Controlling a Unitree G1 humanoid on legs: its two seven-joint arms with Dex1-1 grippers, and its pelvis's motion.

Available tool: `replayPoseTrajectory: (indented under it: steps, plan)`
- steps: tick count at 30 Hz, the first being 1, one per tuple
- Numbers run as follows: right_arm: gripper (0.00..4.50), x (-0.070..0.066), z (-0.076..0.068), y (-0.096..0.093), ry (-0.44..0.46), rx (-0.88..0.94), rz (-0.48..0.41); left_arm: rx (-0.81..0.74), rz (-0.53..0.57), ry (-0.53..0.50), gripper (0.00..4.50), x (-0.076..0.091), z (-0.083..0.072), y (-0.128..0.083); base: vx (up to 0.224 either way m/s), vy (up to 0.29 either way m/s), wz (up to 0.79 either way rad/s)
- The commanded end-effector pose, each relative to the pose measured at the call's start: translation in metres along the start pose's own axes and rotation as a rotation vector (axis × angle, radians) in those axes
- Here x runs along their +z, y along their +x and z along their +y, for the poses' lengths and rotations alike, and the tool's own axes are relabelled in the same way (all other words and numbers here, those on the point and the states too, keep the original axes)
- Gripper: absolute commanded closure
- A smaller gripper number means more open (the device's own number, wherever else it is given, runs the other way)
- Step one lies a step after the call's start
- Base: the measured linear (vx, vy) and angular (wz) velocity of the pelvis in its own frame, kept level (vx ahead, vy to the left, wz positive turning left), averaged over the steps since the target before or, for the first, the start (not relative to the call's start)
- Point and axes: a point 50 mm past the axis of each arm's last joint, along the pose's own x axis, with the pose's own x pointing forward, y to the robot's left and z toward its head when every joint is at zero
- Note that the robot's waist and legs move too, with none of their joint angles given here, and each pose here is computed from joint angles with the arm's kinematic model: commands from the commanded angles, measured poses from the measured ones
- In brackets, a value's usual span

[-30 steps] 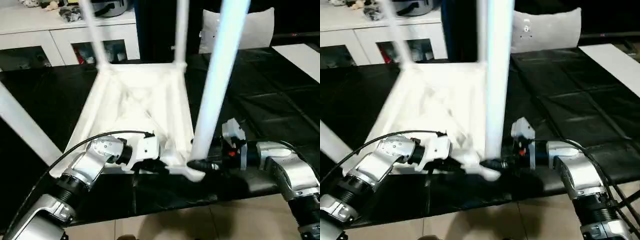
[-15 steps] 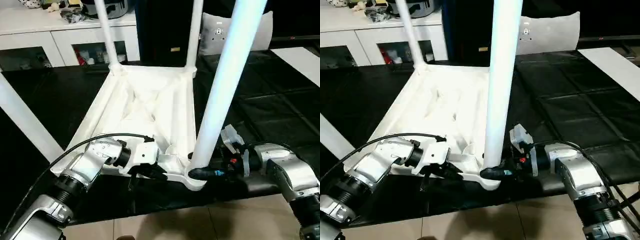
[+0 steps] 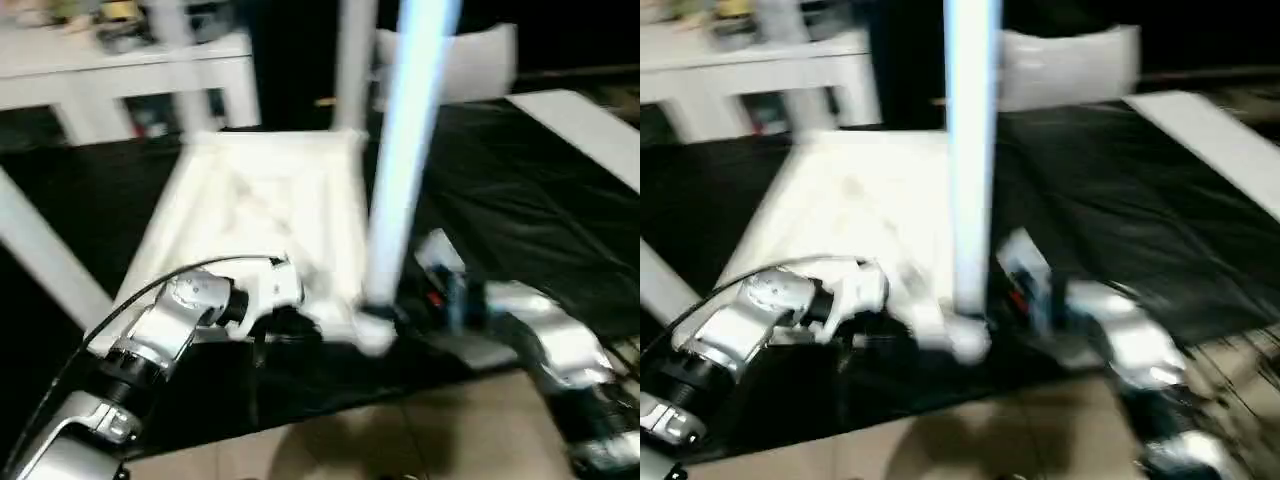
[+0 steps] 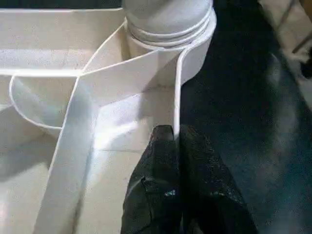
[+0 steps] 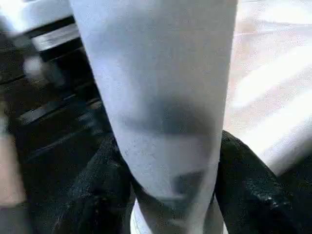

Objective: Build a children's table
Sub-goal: Rotate leg to tighten

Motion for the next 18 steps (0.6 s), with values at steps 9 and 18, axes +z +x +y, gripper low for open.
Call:
replayPoseTrajectory:
  steps: [9,18]
  plan:
    - [1.97,0.003,-0.025,0.035,0.12,-0.532,-0.034,0.356,-0.191,-0.153,4.5,0.049,0.019,0.026,0.0,0.0,0.0]
    - [1.26,0.011,-0.024,0.037,0.109,-0.489,-0.12,0.364,-0.19,-0.124,4.5,0.053,0.017,0.029,0.011,-0.006,0.01]
